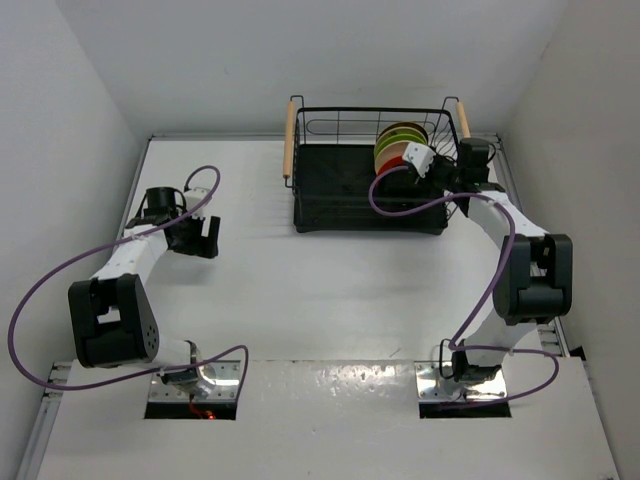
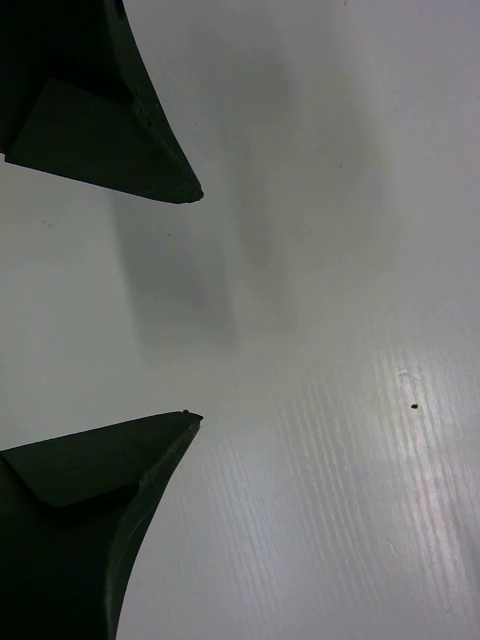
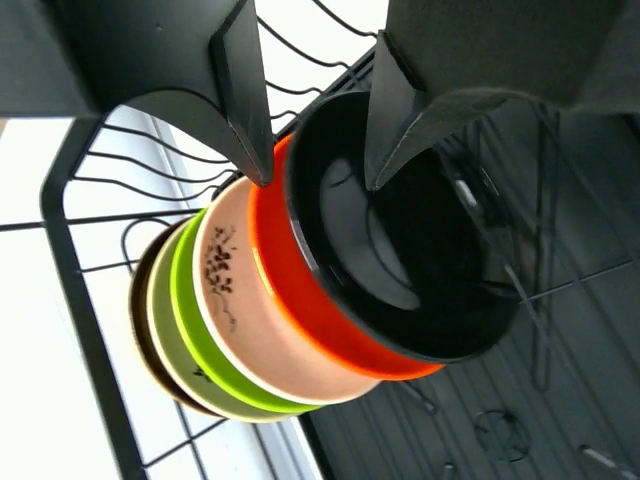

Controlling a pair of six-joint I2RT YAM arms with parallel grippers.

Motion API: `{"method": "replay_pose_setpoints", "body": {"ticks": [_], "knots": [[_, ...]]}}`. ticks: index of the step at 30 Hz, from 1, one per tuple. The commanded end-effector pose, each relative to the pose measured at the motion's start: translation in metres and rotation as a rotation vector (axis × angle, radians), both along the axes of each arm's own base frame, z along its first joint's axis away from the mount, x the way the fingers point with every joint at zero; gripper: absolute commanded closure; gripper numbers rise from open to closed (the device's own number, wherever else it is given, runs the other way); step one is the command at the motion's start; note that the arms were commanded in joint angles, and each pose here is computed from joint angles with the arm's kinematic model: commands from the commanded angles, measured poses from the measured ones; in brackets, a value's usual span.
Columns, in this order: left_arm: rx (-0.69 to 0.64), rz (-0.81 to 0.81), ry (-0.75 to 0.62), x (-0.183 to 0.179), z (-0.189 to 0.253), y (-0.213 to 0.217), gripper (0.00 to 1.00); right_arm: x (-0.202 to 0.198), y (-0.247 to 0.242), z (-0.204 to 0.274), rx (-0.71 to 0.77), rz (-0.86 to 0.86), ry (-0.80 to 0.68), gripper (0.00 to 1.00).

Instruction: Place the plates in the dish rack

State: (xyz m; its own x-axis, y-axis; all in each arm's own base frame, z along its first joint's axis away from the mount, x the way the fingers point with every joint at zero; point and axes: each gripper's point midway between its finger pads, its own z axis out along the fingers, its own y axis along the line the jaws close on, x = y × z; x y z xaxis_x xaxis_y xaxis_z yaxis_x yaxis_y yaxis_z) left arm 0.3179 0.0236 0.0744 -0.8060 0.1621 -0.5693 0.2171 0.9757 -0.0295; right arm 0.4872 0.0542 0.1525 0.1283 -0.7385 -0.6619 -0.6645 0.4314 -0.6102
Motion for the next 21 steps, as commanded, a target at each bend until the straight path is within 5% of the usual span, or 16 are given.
{"method": "replay_pose_setpoints", "body": {"ticks": [1,8,12,14,18,21], "knots": [[0.005,-0.004,-0.033,0.003,0.007,0.001,0.10,0.012,-0.001,0.033,0.023,-0.022,-0.104,0.58],[0.005,-0.004,-0.033,0.003,0.007,0.001,0.10,0.016,0.006,0.085,0.164,-0.053,-0.190,0.44],[0.007,-0.004,-0.042,0.003,0.010,0.001,0.10,0.011,-0.003,0.139,0.351,-0.153,-0.309,0.09],[0.007,-0.004,-0.042,0.003,0.007,0.001,0.10,0.002,-0.017,0.175,0.548,-0.240,-0.378,0.01],[0.009,0.005,-0.051,0.003,0.010,0.004,0.10,-0.037,-0.072,0.212,0.865,-0.535,-0.484,0.01],[0.018,0.010,-0.059,0.004,0.011,0.006,0.10,-0.073,-0.125,0.191,0.985,-0.831,-0.517,0.01]]}}
